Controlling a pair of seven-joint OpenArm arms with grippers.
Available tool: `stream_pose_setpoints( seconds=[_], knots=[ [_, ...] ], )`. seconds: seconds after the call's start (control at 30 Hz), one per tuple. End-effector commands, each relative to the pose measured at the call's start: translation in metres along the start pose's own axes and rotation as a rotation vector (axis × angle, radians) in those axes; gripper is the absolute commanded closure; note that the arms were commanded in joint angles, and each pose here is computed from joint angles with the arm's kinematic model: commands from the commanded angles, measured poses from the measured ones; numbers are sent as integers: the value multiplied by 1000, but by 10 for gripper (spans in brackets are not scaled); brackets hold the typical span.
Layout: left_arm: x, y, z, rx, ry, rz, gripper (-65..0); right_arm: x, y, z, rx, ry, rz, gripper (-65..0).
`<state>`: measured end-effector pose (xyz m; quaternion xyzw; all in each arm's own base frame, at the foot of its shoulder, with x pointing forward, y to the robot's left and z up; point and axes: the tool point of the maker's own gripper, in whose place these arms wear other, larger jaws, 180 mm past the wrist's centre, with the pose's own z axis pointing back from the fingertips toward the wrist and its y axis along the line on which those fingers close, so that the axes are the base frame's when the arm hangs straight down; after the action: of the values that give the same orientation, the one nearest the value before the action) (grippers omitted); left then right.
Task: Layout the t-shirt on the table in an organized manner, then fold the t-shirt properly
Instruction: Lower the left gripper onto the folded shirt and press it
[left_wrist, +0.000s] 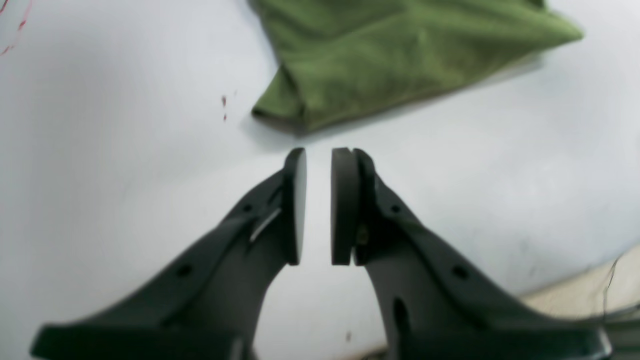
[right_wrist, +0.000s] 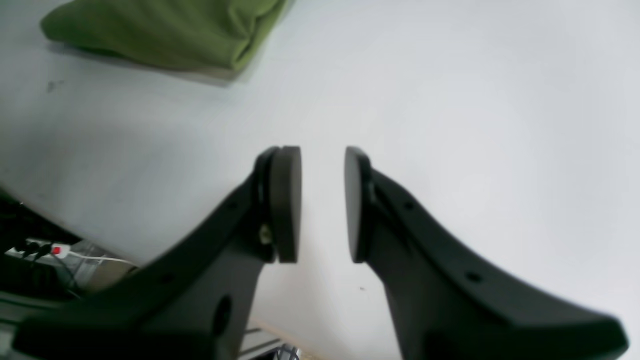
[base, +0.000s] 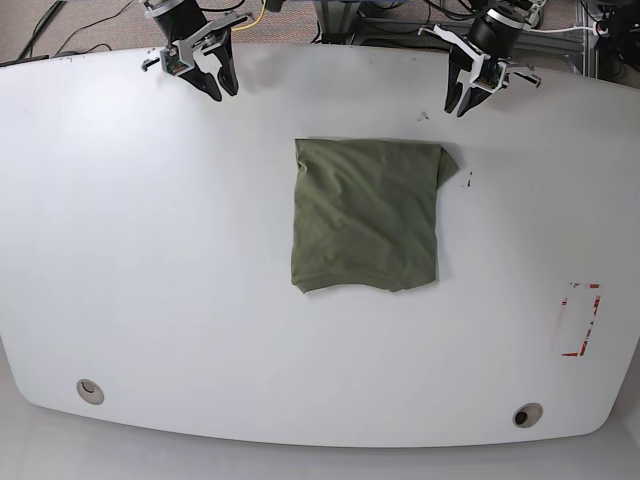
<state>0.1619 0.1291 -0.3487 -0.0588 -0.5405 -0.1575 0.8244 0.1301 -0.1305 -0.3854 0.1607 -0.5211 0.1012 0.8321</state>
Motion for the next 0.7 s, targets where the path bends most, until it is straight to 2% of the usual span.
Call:
stream_pose_setpoints(
  seconds=[0.0, 0.3, 0.43, 0.57, 0.67],
  knots=[
    [36, 5, -18, 4, -124, 10, -81, 17, -1, 0, 4, -59, 8, -140],
    [93, -6, -89, -35, -163, 14, -78, 29, -4, -6, 3, -88, 28, -140],
    [125, -12, -117, -32, -196, 58, -78, 29, -2, -6, 8, -91, 27, -140],
    [134, -15, -141, 0, -177, 40, -79, 29, -3, -8, 6, -91, 28, -140],
    [132, -34, -162, -9, -150, -11, -79, 27, -4, -8, 6, -77, 26, -140]
  ],
)
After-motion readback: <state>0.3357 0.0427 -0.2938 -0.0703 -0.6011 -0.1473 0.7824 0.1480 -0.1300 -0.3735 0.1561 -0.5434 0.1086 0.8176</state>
